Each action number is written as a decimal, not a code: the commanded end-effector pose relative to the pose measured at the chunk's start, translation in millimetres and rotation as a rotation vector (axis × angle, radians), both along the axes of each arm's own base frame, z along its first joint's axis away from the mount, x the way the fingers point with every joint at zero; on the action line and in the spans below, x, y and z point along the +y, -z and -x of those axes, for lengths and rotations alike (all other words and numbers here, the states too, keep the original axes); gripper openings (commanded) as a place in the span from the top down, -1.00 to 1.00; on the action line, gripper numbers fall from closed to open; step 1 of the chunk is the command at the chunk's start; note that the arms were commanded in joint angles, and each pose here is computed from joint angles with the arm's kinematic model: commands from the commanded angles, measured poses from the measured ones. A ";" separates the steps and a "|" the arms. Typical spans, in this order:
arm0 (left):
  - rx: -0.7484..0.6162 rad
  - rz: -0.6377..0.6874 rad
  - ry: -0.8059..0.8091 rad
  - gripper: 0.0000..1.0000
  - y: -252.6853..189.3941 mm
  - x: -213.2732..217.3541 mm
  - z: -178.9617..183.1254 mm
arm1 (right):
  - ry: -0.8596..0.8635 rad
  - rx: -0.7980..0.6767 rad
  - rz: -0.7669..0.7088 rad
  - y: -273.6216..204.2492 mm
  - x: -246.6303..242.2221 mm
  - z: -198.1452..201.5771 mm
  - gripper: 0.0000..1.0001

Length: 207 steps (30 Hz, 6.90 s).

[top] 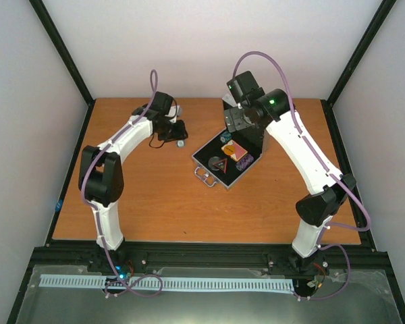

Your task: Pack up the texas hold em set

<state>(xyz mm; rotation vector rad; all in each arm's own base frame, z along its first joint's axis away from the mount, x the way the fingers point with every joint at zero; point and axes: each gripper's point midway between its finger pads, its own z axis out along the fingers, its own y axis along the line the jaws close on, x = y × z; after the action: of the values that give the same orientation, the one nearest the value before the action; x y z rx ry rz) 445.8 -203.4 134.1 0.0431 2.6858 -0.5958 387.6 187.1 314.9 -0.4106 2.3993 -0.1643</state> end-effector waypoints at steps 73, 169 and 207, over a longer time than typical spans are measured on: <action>0.215 -0.432 0.037 -0.15 132.0 -37.4 -30.4 | 0.010 0.071 -0.066 13.1 -23.1 10.4 -1.00; 0.035 -0.425 0.115 -0.29 40.3 -11.4 -41.3 | -0.015 0.073 -0.105 13.7 -25.7 25.1 -1.00; 0.202 -0.366 -0.001 -0.28 117.5 9.0 -47.0 | -0.021 0.107 -0.093 26.5 -25.0 27.1 -1.00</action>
<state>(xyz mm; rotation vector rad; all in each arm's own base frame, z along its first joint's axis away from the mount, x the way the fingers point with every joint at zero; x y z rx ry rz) 486.3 -189.9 21.8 0.1075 2.9648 -0.0719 362.0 166.4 281.0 -0.4151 2.5149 -0.0300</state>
